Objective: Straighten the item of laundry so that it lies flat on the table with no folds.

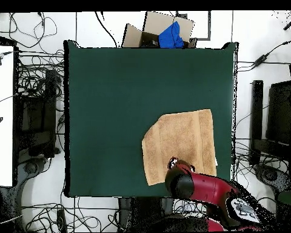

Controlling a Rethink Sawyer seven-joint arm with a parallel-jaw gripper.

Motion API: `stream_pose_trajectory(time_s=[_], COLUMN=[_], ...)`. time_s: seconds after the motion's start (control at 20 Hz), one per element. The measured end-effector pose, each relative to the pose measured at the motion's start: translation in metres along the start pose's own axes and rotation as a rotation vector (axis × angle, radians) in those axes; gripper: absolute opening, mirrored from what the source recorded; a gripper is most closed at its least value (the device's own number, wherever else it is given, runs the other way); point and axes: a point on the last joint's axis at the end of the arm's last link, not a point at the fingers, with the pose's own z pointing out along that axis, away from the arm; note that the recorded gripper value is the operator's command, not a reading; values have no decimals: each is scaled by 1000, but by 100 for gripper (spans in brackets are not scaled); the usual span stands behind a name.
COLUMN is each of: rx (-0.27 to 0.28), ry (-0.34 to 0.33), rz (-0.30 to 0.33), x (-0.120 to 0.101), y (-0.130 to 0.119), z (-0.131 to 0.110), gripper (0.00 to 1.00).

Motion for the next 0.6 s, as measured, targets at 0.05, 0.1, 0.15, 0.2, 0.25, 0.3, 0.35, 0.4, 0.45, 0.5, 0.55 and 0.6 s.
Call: stream_pose_trajectory(time_s=[0.05, 0.1, 0.15, 0.2, 0.25, 0.3, 0.35, 0.4, 0.45, 0.5, 0.55, 0.6], rx=[-5, -11, -15, -20, -25, -28, -32, -34, -35, -35, -36, -37], ry=[-1, -2, -4, -5, -6, -7, -9, -10, -12, -13, -15, -17], rz=[3, 7, 11, 14, 19, 24, 28, 32, 35, 38, 40, 41], x=[-2, -3, -5, -6, -8, -9, -11, -12, -14, -15, -16, -17], y=[3, 7, 10, 13, 16, 20, 23, 25, 27, 29, 32, 35], z=[0, 0, 0, 0, 0, 0, 0, -1, -2, -2, -3, -4], gripper=[100, 100, 100, 100, 100, 100, 100, 100, 100, 100, 100, 100])
